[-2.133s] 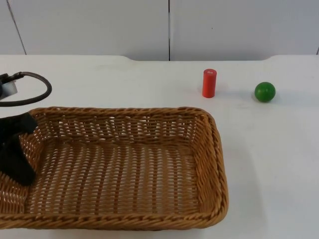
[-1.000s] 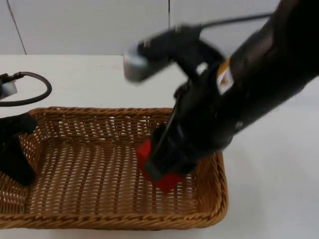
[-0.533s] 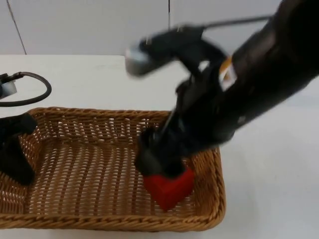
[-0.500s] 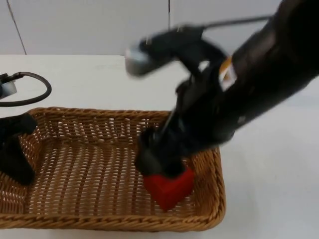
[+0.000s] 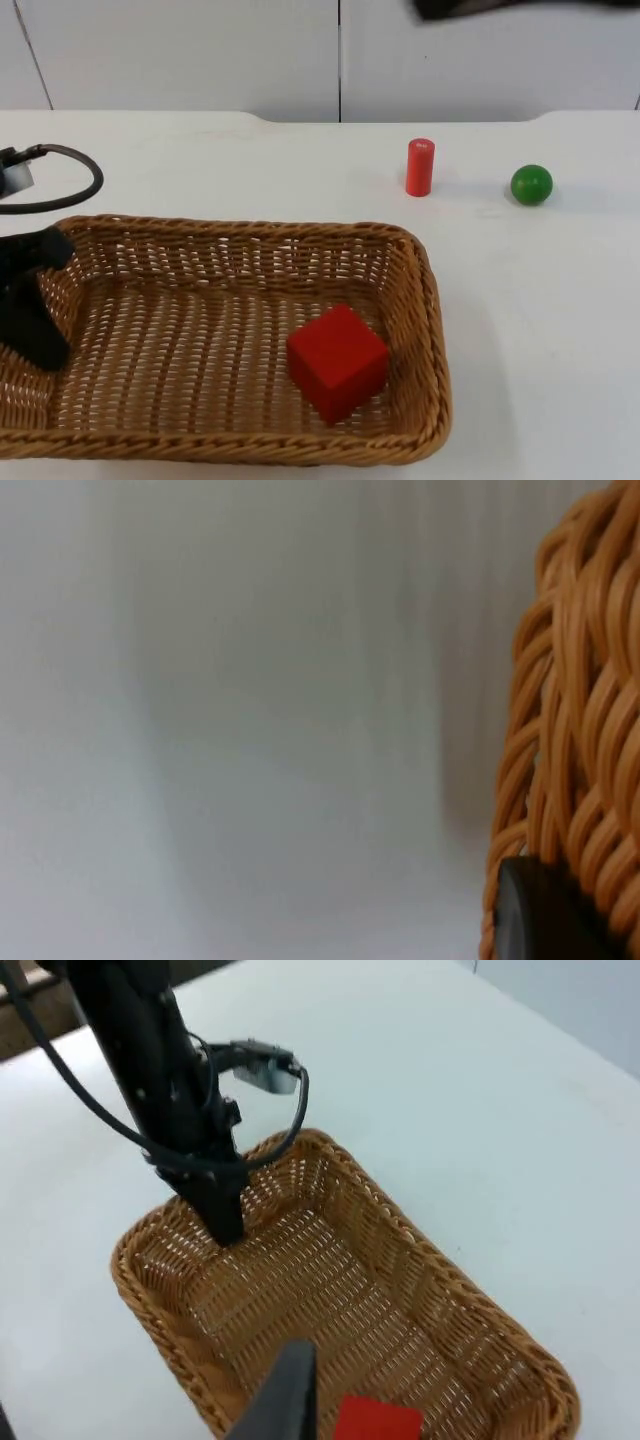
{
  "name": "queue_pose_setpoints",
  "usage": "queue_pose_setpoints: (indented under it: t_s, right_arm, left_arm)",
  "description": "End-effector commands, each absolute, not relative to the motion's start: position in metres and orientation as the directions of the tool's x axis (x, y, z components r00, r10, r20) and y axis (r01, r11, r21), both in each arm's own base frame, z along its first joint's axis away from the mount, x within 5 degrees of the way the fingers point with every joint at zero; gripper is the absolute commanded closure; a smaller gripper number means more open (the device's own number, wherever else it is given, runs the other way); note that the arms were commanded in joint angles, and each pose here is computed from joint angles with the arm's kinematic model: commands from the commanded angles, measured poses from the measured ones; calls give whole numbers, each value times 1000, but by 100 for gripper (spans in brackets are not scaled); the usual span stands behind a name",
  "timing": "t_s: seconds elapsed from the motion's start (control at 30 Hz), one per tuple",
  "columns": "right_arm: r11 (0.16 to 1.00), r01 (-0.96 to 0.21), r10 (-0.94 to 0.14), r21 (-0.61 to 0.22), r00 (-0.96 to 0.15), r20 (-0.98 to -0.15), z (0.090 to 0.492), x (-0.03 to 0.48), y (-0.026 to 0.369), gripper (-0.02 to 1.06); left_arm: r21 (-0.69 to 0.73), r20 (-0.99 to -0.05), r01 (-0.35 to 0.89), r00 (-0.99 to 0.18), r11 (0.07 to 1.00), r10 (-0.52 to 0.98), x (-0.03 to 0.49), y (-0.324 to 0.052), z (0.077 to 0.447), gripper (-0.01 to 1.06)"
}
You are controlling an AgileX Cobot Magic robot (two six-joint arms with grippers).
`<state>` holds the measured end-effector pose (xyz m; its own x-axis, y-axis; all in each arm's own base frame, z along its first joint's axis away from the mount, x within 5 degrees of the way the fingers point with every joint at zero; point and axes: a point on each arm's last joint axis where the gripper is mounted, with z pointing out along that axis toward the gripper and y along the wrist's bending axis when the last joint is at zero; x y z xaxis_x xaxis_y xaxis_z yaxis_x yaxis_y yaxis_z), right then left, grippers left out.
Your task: Pick up the basket with the left hand and place the object to the left of the red cylinder into the basket with the right hand.
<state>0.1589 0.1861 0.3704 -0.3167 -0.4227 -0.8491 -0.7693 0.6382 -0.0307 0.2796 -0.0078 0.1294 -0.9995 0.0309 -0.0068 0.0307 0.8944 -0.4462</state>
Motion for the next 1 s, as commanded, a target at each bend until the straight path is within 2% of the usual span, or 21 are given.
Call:
queue_pose_setpoints:
  t_s: [0.0, 0.23, 0.37, 0.5, 0.7, 0.97]
  right_arm:
    - [635, -771, -426, -42, -304, -852, 383, 144, 169, 15]
    - [643, -765, -423, -26, -326, -845, 389, 133, 156, 15]
    - [644, -765, -425, -26, -328, -844, 386, 125, 146, 15]
    - [647, -762, -405, -20, -320, -857, 378, 106, 124, 15]
    - [654, -756, -359, -5, -304, -882, 374, 88, 102, 15]
    - [655, -755, -284, -6, -240, -928, 380, 60, 69, 15]
  left_arm:
    - [-483, -9, 7, -1000, 876, 3, 280, -11, 135, 105]
    - [-464, -29, 2, -999, 886, -13, 284, -23, 134, 105]
    - [-432, -87, 17, -996, 901, -23, 290, -45, 133, 105]
    - [-450, -152, 63, -988, 891, -6, 301, -86, 136, 105]
    - [-495, -124, 82, -992, 865, 23, 315, -118, 125, 105]
    - [-509, -37, 82, -997, 857, 73, 325, -155, 86, 105]
